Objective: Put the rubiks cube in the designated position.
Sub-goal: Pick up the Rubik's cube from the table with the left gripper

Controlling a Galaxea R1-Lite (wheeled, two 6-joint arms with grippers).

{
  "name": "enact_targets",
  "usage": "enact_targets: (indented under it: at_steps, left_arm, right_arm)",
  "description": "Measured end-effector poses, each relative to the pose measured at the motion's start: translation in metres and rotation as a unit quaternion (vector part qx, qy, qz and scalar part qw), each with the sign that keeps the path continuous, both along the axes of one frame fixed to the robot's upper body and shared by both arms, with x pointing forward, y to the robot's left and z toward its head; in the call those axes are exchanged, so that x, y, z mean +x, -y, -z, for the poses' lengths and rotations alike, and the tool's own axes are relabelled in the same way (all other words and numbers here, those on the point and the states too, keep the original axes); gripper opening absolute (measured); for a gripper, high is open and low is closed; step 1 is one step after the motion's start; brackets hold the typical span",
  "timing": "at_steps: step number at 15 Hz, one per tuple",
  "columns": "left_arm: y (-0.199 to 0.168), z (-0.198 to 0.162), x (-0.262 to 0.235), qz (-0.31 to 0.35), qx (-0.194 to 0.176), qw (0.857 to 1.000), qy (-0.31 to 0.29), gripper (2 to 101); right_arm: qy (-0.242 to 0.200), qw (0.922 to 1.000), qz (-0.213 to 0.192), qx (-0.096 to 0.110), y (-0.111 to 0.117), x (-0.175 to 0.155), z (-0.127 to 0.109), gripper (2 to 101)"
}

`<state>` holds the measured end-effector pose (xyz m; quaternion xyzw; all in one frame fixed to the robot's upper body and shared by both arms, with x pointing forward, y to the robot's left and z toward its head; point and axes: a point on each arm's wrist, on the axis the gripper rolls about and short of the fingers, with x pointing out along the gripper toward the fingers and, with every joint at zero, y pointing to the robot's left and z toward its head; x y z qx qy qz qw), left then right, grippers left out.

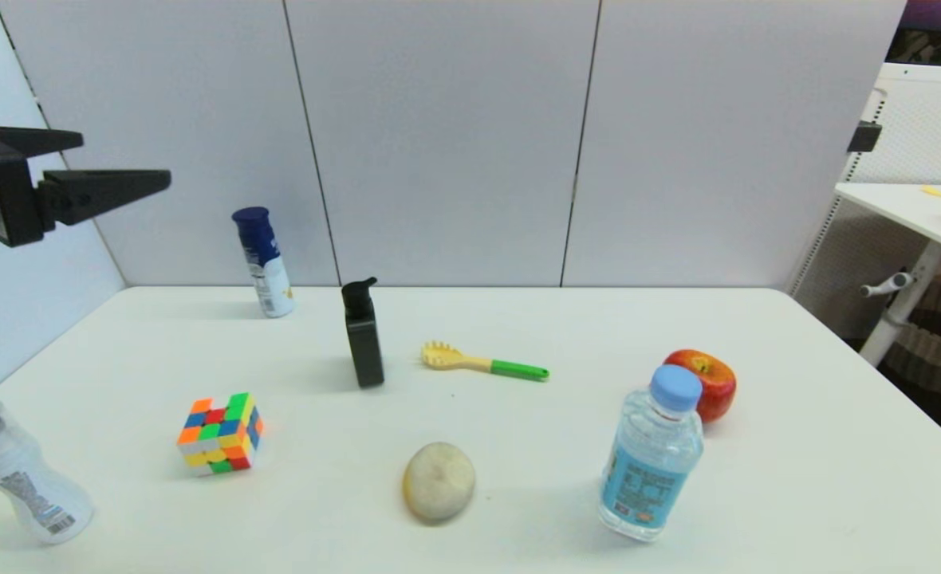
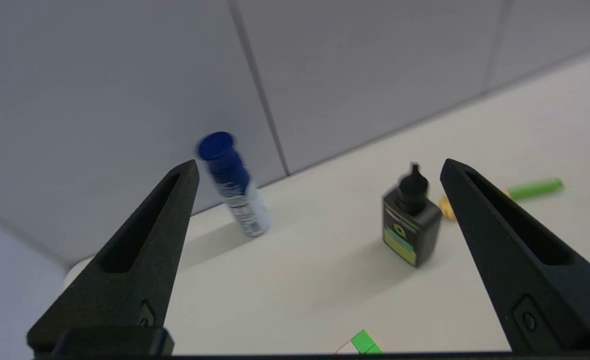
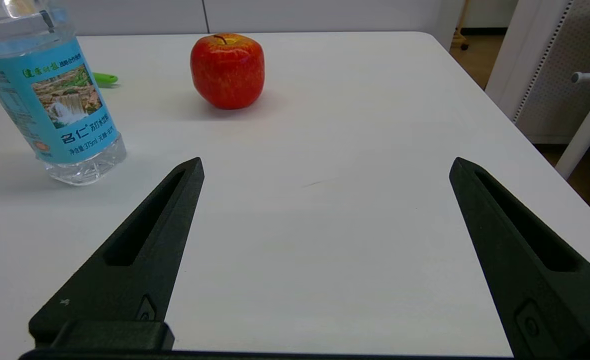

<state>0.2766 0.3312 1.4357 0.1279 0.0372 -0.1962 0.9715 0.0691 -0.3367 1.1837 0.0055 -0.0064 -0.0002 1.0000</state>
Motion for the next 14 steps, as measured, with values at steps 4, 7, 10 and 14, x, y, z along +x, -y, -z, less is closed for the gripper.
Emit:
enact_targets:
  at_steps: [4, 7, 10, 14]
  left_arm:
    - [-0.008, 0.037, 0.028, 0.152, 0.082, 0.982, -0.076, 97.8]
    - [-0.011, 0.065, 0.032, 0.205, 0.136, 0.957, -0.156, 97.8]
    - [-0.017, 0.091, 0.037, 0.237, 0.202, 0.922, -0.228, 97.8]
    - [-0.02, 0.112, 0.049, 0.261, 0.263, 0.89, -0.264, 97.8]
  right_arm:
    - [0.0, 1.0, 0.0, 0.0, 0.0, 0.0, 0.0, 97.3]
    - [0.0, 1.0, 0.0, 0.0, 0.0, 0.0, 0.0, 97.3]
    - [0.0, 1.0, 0.0, 0.0, 0.0, 0.0, 0.0, 97.3]
    - [0.0, 1.0, 0.0, 0.0, 0.0, 0.0, 0.0, 97.3]
